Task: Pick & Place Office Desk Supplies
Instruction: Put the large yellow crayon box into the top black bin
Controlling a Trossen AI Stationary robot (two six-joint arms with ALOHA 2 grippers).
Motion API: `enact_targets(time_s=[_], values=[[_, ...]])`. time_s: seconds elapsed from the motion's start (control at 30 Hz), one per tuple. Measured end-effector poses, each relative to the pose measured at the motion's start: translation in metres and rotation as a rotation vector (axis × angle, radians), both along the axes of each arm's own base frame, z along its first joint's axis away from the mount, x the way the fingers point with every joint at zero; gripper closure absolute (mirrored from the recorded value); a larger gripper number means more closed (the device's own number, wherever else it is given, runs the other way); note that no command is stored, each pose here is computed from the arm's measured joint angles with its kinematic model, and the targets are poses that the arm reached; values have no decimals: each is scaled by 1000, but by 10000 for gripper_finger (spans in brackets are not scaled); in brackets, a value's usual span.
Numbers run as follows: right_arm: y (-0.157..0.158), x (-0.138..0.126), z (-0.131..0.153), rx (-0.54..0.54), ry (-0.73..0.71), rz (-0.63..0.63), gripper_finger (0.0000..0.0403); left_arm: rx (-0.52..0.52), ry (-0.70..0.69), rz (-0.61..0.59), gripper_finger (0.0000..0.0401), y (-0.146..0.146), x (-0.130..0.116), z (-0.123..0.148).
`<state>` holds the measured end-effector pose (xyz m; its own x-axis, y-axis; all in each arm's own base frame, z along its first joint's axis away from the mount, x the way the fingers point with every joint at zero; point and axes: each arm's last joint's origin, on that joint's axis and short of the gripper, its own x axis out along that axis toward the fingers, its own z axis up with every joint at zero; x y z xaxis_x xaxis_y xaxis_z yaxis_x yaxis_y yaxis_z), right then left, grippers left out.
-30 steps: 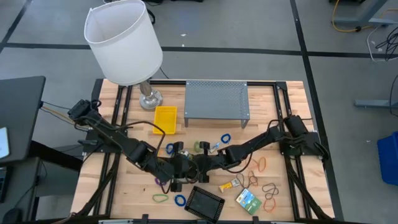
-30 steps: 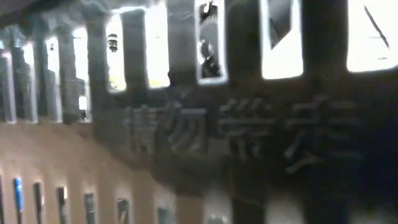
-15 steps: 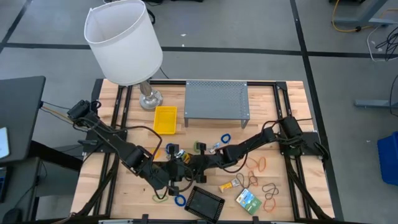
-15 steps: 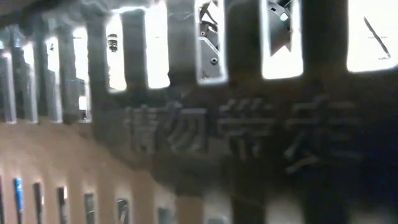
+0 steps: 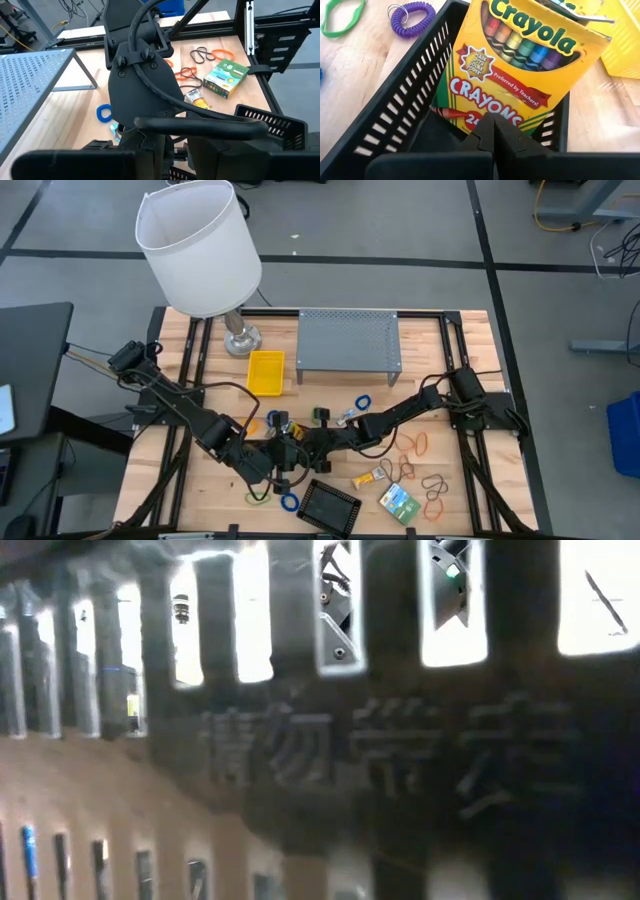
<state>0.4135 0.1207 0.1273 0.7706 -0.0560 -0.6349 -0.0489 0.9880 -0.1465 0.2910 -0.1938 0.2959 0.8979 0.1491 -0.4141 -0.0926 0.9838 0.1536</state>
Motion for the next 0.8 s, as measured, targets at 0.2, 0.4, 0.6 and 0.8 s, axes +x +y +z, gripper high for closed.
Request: enact_targets(time_s=[0.2, 0.4, 0.6, 0.8], values=[[3, -2, 1, 3, 12, 18, 403, 2, 0, 0, 316, 0, 0, 0], [7, -10, 10, 47, 65, 46, 403, 2, -2, 1, 316, 0, 0, 0], [17, -23, 21, -11, 104, 35, 403, 14, 2, -6, 316, 0, 0, 0], [28, -33, 45, -61, 63, 72, 403, 25, -3, -4, 316, 0, 0, 1]])
